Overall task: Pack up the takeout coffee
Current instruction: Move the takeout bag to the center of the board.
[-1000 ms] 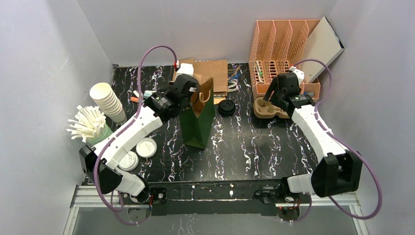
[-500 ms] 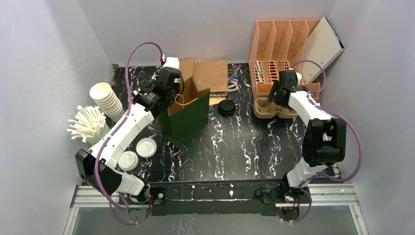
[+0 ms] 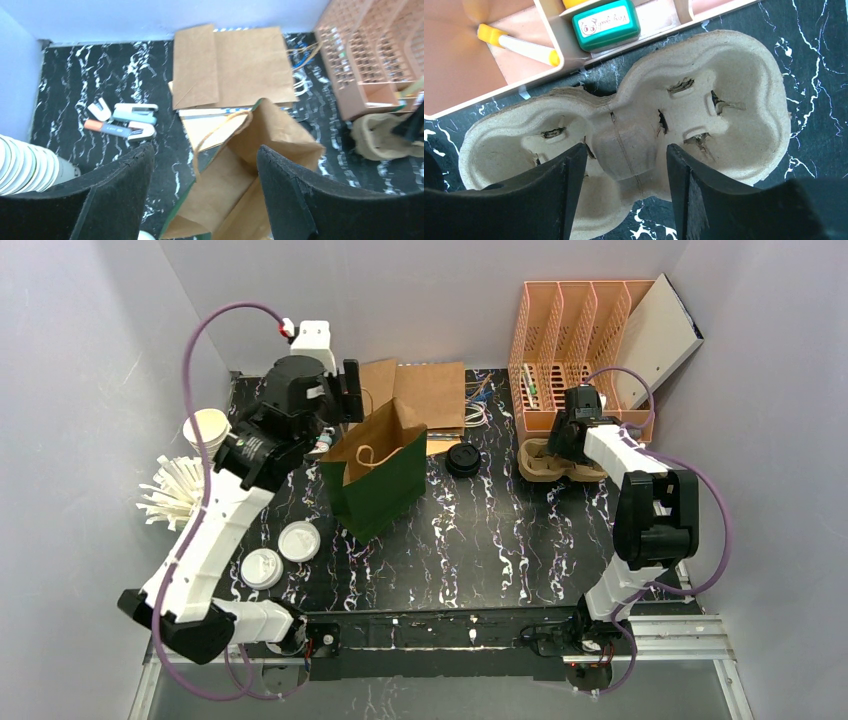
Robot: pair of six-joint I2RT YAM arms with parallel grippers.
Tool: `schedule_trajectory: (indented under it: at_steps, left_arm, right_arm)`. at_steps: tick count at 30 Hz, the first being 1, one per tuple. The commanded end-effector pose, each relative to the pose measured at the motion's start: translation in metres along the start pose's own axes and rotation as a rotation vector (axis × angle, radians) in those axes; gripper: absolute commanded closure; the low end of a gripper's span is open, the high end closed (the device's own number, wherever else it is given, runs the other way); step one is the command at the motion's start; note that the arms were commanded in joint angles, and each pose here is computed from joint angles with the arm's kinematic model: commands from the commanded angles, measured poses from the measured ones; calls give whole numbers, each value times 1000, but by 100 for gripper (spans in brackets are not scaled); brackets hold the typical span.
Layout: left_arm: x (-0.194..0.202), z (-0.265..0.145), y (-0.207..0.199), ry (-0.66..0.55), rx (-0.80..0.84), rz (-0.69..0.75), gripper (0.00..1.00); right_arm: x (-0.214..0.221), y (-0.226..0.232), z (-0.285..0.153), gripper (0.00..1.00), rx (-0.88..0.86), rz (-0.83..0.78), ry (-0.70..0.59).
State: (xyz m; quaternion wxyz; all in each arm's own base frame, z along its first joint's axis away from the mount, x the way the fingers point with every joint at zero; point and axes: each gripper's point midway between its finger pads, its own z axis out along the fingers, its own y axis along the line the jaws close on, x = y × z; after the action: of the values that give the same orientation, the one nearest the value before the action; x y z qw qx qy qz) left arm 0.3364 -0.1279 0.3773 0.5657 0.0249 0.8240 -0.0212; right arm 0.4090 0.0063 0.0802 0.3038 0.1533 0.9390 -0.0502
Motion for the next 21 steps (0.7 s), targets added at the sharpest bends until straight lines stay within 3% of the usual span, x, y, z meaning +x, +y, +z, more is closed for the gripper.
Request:
schedule_trajectory:
  at_steps: [1, 14, 16, 18, 21]
  left_arm:
    - [-21, -28, -13, -42, 131, -65, 28]
    - [-22, -25, -77, 23, 424, -145, 34]
    - [-22, -23, -92, 36, 486, -165, 36]
    - [-23, -21, -106, 47, 539, -182, 37]
    - [-24, -18, -127, 57, 596, -188, 38]
  right_arm:
    - [-19, 4, -1, 34, -7, 9, -49]
    - [-42, 0, -35, 46, -14, 48, -131]
    - [-43, 0, -33, 42, -12, 42, -138]
    - [-40, 0, -28, 27, -7, 30, -122]
    - [-30, 1, -15, 25, 4, 11, -74]
